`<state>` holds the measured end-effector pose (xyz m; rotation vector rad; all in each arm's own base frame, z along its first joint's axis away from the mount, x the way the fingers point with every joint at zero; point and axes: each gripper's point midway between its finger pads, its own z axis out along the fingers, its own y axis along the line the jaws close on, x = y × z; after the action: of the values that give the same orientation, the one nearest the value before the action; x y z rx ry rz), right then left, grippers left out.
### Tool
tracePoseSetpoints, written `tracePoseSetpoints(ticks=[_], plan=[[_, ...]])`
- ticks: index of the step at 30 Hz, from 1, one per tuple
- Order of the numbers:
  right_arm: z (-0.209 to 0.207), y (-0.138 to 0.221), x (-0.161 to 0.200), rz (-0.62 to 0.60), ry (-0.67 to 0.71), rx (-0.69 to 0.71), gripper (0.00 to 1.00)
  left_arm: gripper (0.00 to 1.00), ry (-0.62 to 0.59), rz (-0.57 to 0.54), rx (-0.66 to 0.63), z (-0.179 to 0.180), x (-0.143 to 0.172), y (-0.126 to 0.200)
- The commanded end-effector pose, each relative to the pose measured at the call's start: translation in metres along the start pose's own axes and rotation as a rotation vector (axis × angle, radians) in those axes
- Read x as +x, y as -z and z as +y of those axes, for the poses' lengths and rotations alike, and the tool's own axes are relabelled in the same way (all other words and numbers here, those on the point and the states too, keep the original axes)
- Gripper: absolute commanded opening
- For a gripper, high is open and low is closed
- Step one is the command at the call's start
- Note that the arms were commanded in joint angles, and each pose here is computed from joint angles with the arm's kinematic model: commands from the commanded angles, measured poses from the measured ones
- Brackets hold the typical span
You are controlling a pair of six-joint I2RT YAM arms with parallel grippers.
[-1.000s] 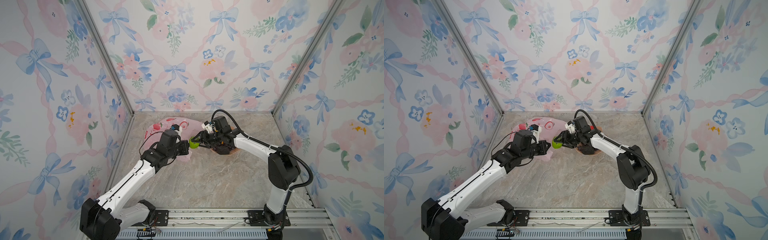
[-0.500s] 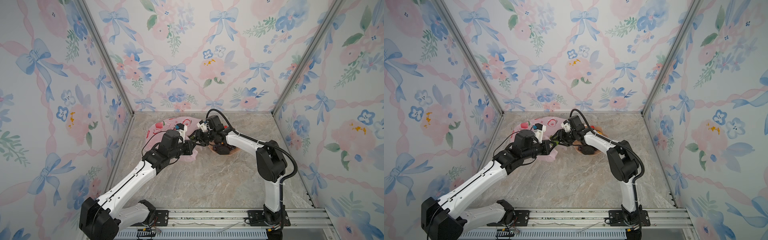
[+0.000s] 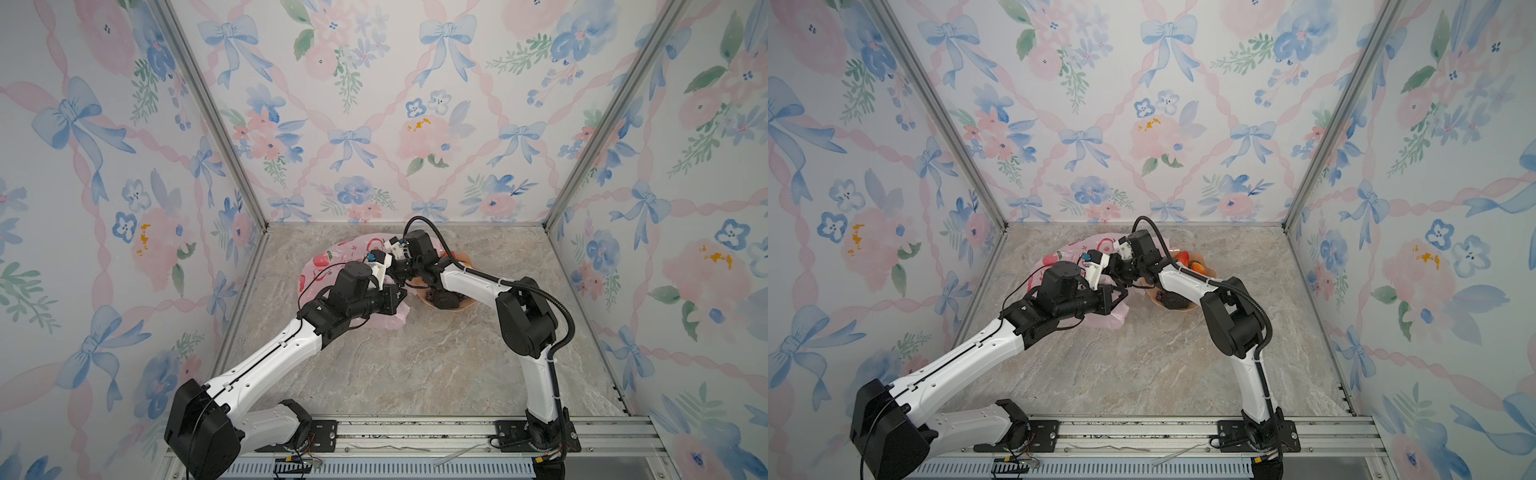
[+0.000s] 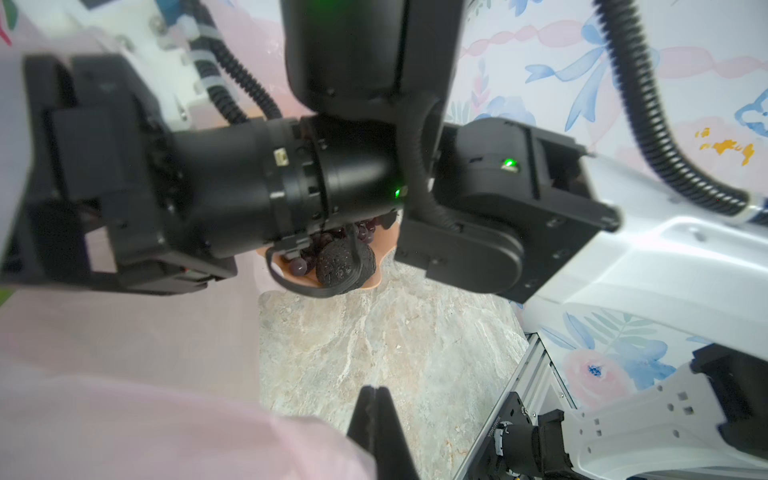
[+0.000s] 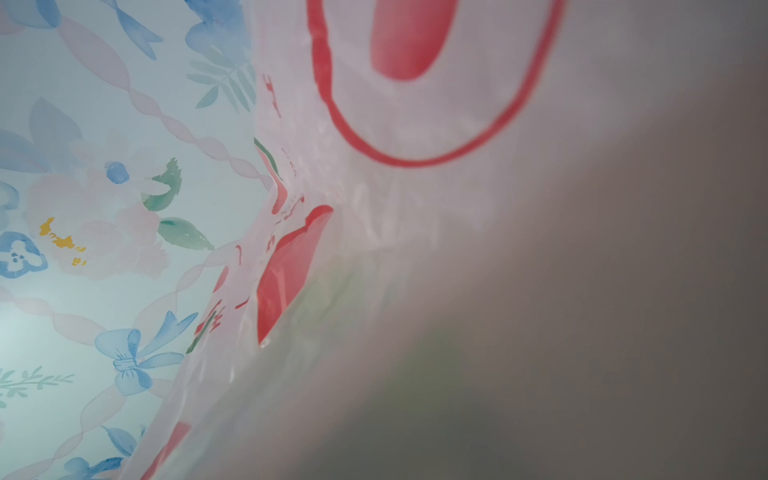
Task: Place the fruits into the plastic bag
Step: Place the fruit in the plastic bag.
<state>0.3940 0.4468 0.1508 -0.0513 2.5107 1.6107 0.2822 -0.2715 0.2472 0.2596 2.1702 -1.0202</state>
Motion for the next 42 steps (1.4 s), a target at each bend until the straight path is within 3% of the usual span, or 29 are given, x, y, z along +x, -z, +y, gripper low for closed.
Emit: tracePoseSetpoints(ticks=[1, 8, 15, 20, 38, 42], plan=[[0.000, -0.020, 0.016, 0.038, 0.000, -0.028, 0.54, 0.00, -0.023, -0.045, 0.055, -0.007, -0.002, 0.001], [-0.036, -0.035, 0.036, 0.073, -0.018, 0.037, 0.54, 0.00, 0.002, -0.082, 0.070, 0.001, 0.002, -0.002], [-0.070, -0.035, 0.049, 0.101, 0.013, 0.202, 0.57, 0.00, 0.059, -0.101, 0.125, 0.000, 0.007, -0.003], [-0.081, -0.035, 0.051, 0.103, 0.018, 0.262, 0.61, 0.00, 0.082, -0.062, 0.121, 0.010, 0.024, -0.009], [-0.069, -0.041, 0.052, 0.104, 0.031, 0.209, 0.80, 0.00, 0.092, -0.048, 0.076, 0.023, 0.034, -0.011], [-0.047, -0.046, 0.052, 0.116, 0.055, 0.146, 0.90, 0.00, 0.091, -0.034, 0.055, 0.029, 0.040, -0.011]])
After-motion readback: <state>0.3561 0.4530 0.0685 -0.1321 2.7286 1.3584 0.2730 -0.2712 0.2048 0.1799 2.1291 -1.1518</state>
